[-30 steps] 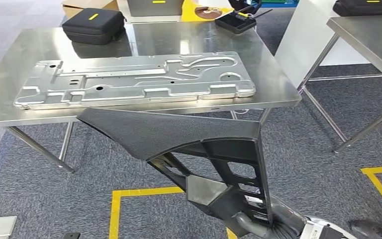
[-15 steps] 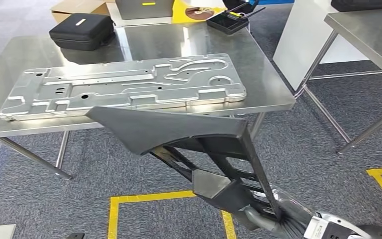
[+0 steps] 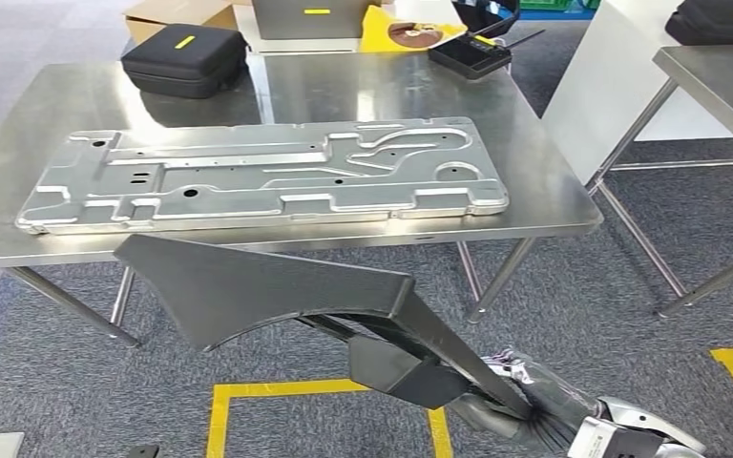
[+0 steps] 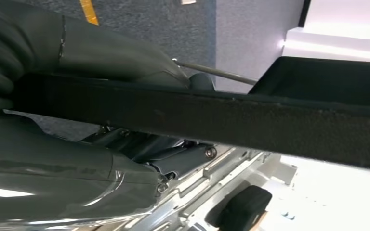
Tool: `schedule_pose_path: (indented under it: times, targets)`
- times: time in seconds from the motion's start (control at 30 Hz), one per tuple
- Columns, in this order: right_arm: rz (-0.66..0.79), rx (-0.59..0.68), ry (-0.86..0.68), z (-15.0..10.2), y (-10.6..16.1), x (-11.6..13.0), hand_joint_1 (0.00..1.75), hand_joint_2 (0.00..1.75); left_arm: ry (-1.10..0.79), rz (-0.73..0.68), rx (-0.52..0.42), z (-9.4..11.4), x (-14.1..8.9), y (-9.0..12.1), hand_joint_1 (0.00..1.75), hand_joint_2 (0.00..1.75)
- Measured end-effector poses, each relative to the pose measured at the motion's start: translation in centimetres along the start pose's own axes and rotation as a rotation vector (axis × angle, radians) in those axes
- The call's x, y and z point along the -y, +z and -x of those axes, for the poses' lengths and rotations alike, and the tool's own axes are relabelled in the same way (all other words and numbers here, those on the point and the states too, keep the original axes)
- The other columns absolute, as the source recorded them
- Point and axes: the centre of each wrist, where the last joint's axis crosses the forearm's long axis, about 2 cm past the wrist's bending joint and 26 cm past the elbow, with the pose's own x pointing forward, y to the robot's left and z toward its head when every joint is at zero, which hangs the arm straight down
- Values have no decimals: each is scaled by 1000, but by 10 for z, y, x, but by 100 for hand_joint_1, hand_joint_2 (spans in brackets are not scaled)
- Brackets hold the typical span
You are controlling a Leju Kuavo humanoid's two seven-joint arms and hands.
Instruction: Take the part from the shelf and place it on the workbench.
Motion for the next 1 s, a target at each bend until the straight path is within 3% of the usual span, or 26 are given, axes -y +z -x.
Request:
schedule_pose_path:
  times: [1.0]
  targets:
    - [20,26,-18,0,-3,-6,175,175,11,2,13,-1,1,0,0,175]
